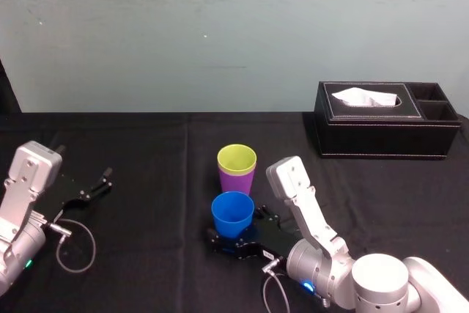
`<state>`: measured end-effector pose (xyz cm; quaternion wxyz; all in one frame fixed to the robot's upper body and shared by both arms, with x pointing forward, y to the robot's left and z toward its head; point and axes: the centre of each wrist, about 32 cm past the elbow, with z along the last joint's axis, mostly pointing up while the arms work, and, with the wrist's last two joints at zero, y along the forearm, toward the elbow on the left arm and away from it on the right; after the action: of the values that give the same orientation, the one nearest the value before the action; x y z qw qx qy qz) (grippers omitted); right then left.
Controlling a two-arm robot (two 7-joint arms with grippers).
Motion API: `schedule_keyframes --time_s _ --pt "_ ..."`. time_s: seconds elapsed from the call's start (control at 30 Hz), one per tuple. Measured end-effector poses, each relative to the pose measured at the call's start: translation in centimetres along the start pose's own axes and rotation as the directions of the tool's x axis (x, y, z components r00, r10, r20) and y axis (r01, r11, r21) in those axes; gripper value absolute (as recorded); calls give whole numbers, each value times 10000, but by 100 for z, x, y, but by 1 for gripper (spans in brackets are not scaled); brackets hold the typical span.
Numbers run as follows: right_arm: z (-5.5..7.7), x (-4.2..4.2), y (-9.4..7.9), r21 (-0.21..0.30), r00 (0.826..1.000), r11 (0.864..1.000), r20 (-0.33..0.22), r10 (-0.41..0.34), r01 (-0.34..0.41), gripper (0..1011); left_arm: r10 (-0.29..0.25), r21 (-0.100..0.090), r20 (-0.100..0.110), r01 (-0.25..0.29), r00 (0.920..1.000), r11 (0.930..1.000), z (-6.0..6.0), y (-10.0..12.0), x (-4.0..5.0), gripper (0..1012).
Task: Stack the three plastic cups sequentially using one hand.
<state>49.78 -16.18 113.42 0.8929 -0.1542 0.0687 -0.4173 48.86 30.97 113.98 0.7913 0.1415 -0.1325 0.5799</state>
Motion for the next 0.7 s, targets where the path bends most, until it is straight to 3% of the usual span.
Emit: schedule_keyframes --time_s 0.27,0.5,0.7 --pt "1 0 -3 8 10000 10000 -6 -7 7 933 1 -1 0 -1 10000 10000 0 0 0 1000" --pt "1 1 -6 8 10000 10000 -12 -16 16 722 0 0 0 0 10000 10000 0 0 0 1000" --pt "1 0 -7 10 10000 10000 -19 -17 17 702 0 0 0 0 10000 10000 0 0 0 1000"
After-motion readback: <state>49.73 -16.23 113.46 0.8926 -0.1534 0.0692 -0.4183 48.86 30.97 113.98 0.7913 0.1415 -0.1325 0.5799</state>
